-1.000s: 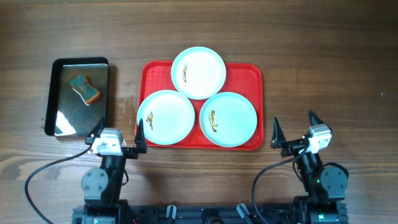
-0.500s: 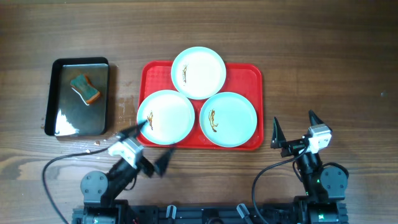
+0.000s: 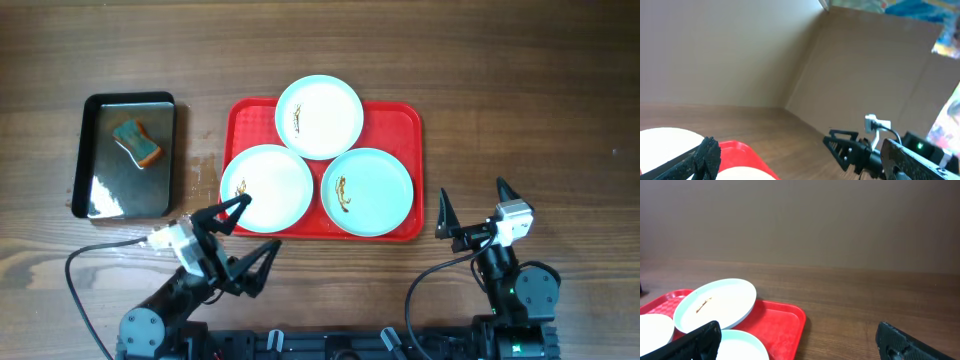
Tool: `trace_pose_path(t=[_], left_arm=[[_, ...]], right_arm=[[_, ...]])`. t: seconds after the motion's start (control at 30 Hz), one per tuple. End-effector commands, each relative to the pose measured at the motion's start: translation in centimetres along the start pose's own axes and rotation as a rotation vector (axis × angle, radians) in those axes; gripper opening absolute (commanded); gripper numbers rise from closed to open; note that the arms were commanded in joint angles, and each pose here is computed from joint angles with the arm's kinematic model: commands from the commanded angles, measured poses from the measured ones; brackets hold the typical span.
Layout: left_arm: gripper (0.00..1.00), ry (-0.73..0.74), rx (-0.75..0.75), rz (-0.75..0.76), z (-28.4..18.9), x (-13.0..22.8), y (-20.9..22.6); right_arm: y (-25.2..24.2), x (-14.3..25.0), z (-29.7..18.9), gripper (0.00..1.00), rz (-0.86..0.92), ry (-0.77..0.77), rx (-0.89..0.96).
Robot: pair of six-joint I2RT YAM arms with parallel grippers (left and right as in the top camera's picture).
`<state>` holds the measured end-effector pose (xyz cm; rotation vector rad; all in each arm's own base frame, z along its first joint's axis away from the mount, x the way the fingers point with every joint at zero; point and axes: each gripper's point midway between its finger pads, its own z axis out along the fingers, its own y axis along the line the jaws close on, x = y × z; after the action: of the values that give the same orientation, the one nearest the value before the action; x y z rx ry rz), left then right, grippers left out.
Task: Clean dirty plates on tray and stack at the side
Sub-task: 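Move the left gripper over the black tray toward the sponge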
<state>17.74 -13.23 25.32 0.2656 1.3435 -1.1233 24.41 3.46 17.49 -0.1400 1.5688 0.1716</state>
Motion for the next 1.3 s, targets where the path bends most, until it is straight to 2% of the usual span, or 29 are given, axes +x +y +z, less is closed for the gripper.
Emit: trace_pose_path(t=[0.0,0.17,0.23,0.3,0.33,0.4,0.47,0.53,0.6,0.7,0.77,0.87,1.0,1.07,1.27], left_arm=[[1.00,0.012,0.045,-0.071,0.0,-0.4,-1.3],[0.99,-0.040,0.031,-0.259,0.0,-1.8,-1.4],[0.99,-0.032,-0.020,-0.269,0.3,-2.9,-1.4],[1.00,0.027,-0.125,-0.199,0.6,-3.9,-1.1],[0.99,0.074,-0.233,-0.175,0.4,-4.1,-0.1],[0.99,0.190,-0.572,-0.202,-0.9,-5.0,3.3],[1.00,0.373,-0.888,-0.263,-2.8,-4.8,6.6],[1.00,0.588,-1.039,-0.363,-2.7,-3.4,8.8],[1.00,0.696,-1.090,-0.441,-1.8,-1.2,11.3],[1.00,0.635,-1.350,-0.547,-4.5,-1.6,16.9],[1.00,0.652,-1.454,-0.682,-6.6,-2.6,19.7],[1.00,0.667,-1.510,-0.740,-7.3,-4.8,21.2],[1.00,0.599,-1.550,-0.842,-7.3,-4.1,21.8],[1.00,0.565,-1.597,-0.779,-8.0,-4.2,23.5],[1.00,0.457,-1.550,-0.729,-6.5,-5.7,25.9]], right_arm=[[-0.2,-0.2,0.0,1.00,-0.019,-0.010,0.012],[-0.2,-0.2,0.0,1.00,-0.019,-0.010,0.012],[-0.2,-0.2,0.0,1.00,-0.019,-0.010,0.012],[-0.2,-0.2,0.0,1.00,-0.019,-0.010,0.012],[-0.2,-0.2,0.0,1.00,-0.019,-0.010,0.012],[-0.2,-0.2,0.0,1.00,-0.019,-0.010,0.012],[-0.2,-0.2,0.0,1.00,-0.019,-0.010,0.012],[-0.2,-0.2,0.0,1.00,-0.019,-0.010,0.013],[-0.2,-0.2,0.0,1.00,-0.019,-0.010,0.012],[-0.2,-0.2,0.0,1.00,-0.019,-0.010,0.012],[-0.2,-0.2,0.0,1.00,-0.019,-0.010,0.012],[-0.2,-0.2,0.0,1.00,-0.019,-0.010,0.012],[-0.2,-0.2,0.0,1.00,-0.019,-0.010,0.013],[-0.2,-0.2,0.0,1.00,-0.019,-0.010,0.012],[-0.2,-0.2,0.0,1.00,-0.019,-0.010,0.012]])
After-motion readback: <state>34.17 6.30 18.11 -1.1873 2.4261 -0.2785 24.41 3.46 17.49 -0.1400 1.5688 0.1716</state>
